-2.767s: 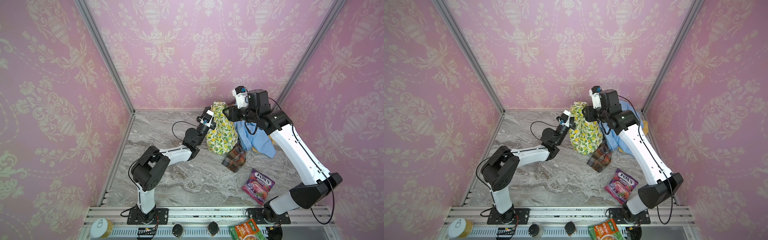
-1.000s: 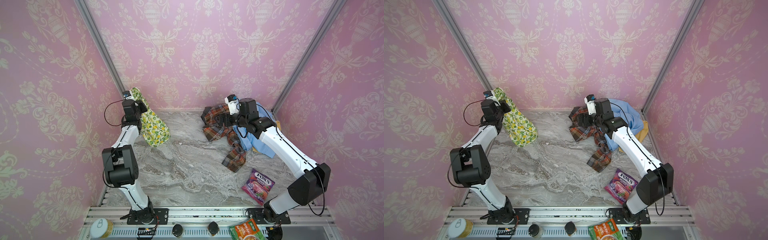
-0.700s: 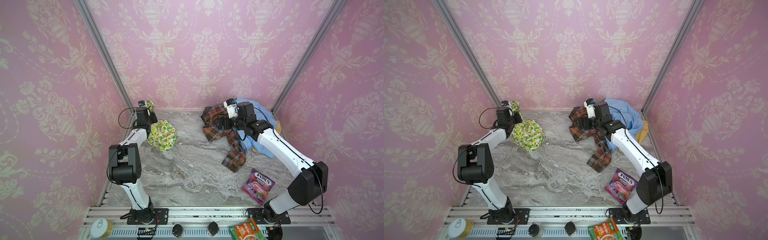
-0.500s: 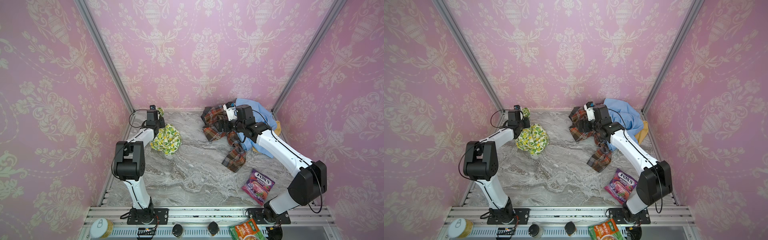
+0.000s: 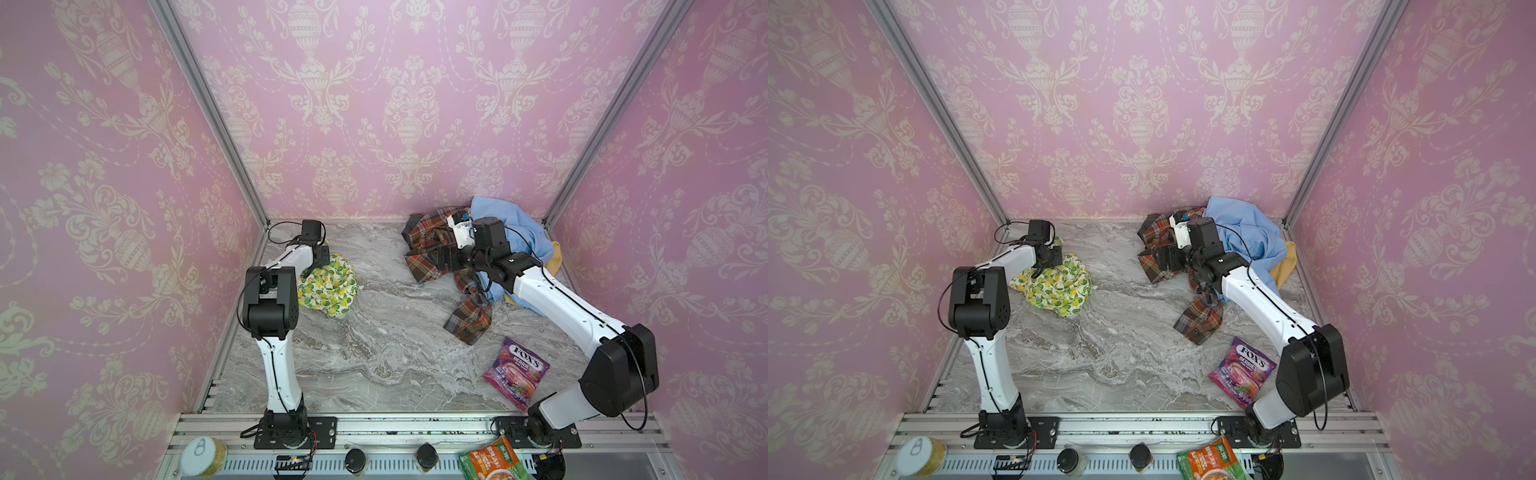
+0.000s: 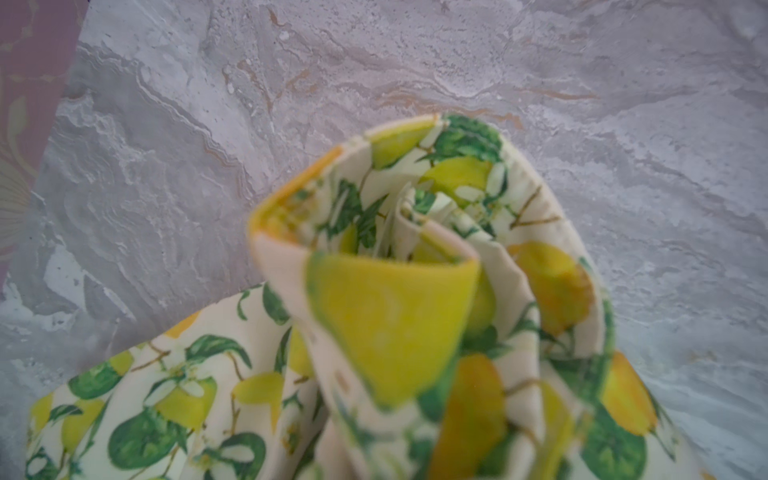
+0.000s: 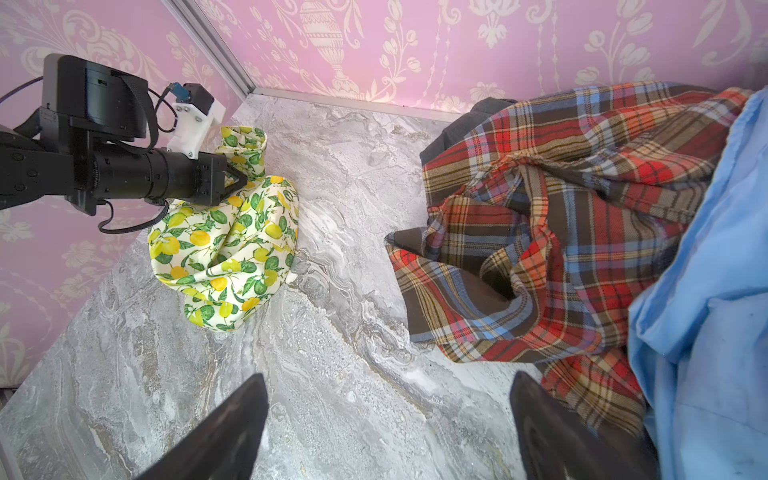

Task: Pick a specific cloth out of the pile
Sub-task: 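Lower the lemon-print cloth onto the table beside the pile with the left gripper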

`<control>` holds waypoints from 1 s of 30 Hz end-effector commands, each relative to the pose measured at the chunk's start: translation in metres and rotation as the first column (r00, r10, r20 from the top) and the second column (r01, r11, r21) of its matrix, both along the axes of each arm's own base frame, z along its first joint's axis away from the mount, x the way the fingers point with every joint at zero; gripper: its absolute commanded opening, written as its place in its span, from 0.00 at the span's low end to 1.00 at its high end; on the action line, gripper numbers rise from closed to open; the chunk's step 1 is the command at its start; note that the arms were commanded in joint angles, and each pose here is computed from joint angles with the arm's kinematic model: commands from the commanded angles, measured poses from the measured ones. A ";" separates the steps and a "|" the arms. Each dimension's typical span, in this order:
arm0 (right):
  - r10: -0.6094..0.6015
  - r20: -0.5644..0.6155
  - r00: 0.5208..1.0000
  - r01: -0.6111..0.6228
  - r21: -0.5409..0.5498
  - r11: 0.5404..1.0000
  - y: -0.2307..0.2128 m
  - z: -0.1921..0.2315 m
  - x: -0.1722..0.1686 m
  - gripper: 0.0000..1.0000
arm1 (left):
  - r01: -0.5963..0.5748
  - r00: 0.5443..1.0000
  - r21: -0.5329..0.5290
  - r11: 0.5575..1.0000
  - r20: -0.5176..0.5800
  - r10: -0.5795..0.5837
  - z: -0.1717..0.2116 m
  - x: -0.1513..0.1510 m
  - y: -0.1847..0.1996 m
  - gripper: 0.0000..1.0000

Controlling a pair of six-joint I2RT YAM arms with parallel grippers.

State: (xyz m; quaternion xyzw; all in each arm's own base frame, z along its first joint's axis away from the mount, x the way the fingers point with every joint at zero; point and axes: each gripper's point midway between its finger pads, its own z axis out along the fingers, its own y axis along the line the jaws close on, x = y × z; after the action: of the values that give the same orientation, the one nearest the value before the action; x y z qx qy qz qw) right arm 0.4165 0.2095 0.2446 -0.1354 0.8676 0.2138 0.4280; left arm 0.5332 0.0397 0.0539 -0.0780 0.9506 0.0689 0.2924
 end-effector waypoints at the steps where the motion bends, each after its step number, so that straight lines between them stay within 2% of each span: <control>1: -0.018 0.033 0.999 0.017 0.029 0.999 -0.003 0.011 0.000 0.92 | 0.011 0.995 0.098 0.995 -0.103 -0.001 -0.012 -0.010 0.026 0.00; 13: -0.031 0.039 0.999 0.032 -0.013 0.999 -0.008 0.007 0.005 0.92 | -0.021 0.997 0.117 0.993 -0.077 0.030 0.001 0.028 0.068 0.01; 17: -0.041 0.041 0.998 0.043 -0.043 0.998 -0.010 0.005 0.012 0.93 | -0.028 0.998 0.135 0.990 -0.057 0.036 0.006 0.044 0.076 0.06; 21: -0.045 0.043 0.998 0.047 -0.049 0.998 -0.010 0.008 0.017 0.93 | -0.027 0.998 0.104 0.994 -0.052 0.032 0.007 0.054 0.076 0.12; 24: -0.048 0.050 0.998 0.051 -0.057 0.997 -0.013 0.010 0.018 0.93 | -0.013 1.000 0.062 0.998 -0.010 0.014 0.022 0.060 0.068 0.32; 28: -0.063 0.059 0.996 0.066 -0.047 0.997 -0.019 0.015 0.017 0.94 | 0.009 0.997 0.011 1.000 0.074 -0.010 0.059 0.065 0.057 0.75; 30: -0.063 0.063 0.996 0.066 -0.040 0.997 -0.021 0.018 0.015 0.94 | 0.025 0.994 -0.010 1.000 0.103 -0.024 0.075 0.063 0.052 0.85</control>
State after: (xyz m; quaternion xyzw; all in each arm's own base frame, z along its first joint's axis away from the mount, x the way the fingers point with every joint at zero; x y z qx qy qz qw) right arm 0.4331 0.1943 0.2485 -0.1229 0.8679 0.1826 0.4453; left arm 0.5968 0.1006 0.0759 -0.0749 0.9465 0.0872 0.3015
